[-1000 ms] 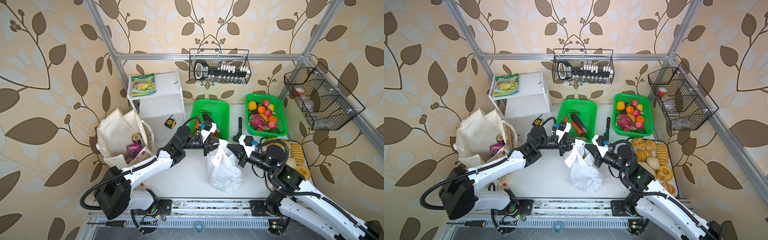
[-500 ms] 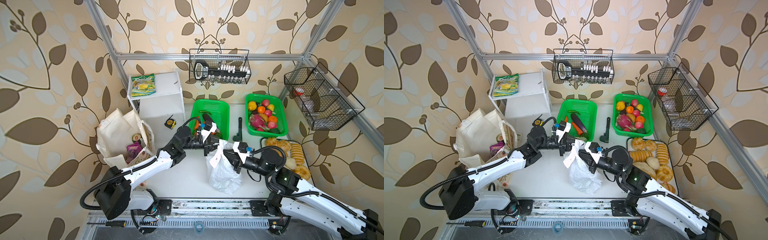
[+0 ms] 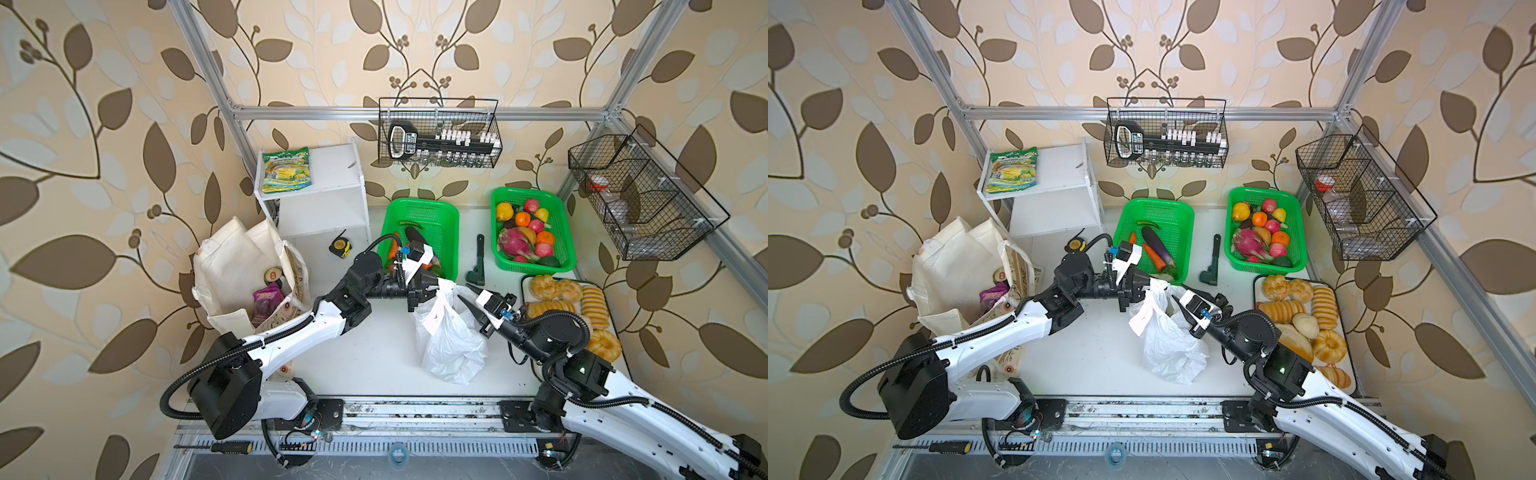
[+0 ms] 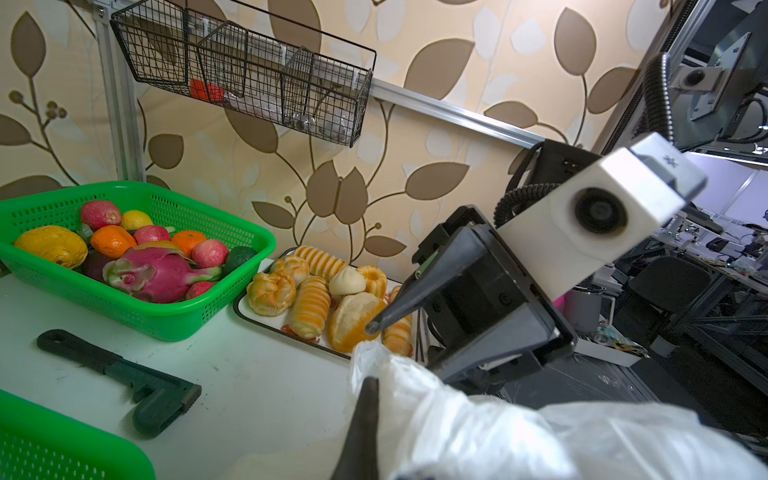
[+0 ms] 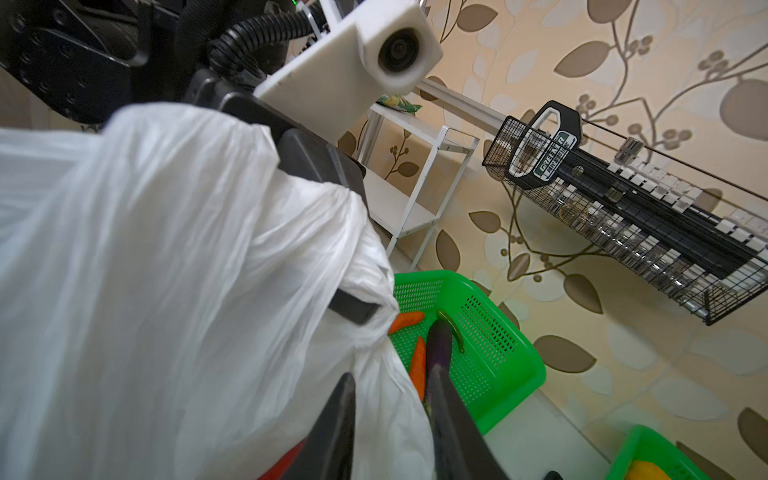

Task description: Place the mixed food into the grocery bags and tie them

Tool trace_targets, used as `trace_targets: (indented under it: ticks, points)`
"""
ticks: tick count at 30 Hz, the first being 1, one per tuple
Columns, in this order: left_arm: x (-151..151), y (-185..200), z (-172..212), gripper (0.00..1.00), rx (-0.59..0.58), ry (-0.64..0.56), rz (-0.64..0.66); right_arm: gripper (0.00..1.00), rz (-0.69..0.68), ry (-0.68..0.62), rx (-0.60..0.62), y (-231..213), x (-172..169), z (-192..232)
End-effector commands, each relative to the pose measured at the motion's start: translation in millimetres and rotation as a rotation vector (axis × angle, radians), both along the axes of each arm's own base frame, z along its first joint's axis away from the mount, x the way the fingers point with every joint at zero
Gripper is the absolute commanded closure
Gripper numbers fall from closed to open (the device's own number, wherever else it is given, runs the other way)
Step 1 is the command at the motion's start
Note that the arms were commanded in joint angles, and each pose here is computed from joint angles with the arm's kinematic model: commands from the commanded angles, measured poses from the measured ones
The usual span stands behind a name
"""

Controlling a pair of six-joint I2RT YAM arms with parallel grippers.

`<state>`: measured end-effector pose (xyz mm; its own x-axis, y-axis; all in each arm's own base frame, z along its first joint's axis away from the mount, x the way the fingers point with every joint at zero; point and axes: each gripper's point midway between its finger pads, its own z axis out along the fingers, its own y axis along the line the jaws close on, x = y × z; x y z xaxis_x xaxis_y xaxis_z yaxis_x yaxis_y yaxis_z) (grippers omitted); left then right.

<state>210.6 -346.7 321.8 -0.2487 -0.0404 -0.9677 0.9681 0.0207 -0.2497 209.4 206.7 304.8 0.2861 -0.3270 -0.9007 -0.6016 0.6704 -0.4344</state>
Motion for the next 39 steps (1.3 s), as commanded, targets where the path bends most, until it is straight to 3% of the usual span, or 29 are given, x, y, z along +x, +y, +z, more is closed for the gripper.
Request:
trace_targets:
  ticks: [1, 8, 22, 31, 39]
  points:
    - [-11, 7, 34, 1.0, -0.068, -0.088, -0.028, 0.68, -0.007, -0.105, -0.01, 0, 3, 19]
    - [-13, 7, 34, 1.0, -0.06, -0.087, -0.038, 0.69, 0.09, -0.094, 0.024, 14, -4, 25]
    - [-15, 6, 31, 1.0, -0.04, -0.085, -0.057, 0.7, 0.113, -0.086, 0.037, 18, -4, 30]
    - [-17, 6, 29, 1.0, -0.029, -0.086, -0.071, 0.85, 0.13, -0.07, -0.004, 22, -2, 21]
    - [-18, 5, 27, 1.0, -0.01, -0.085, -0.08, 0.92, 0.117, -0.076, 0.002, 19, -2, 23]
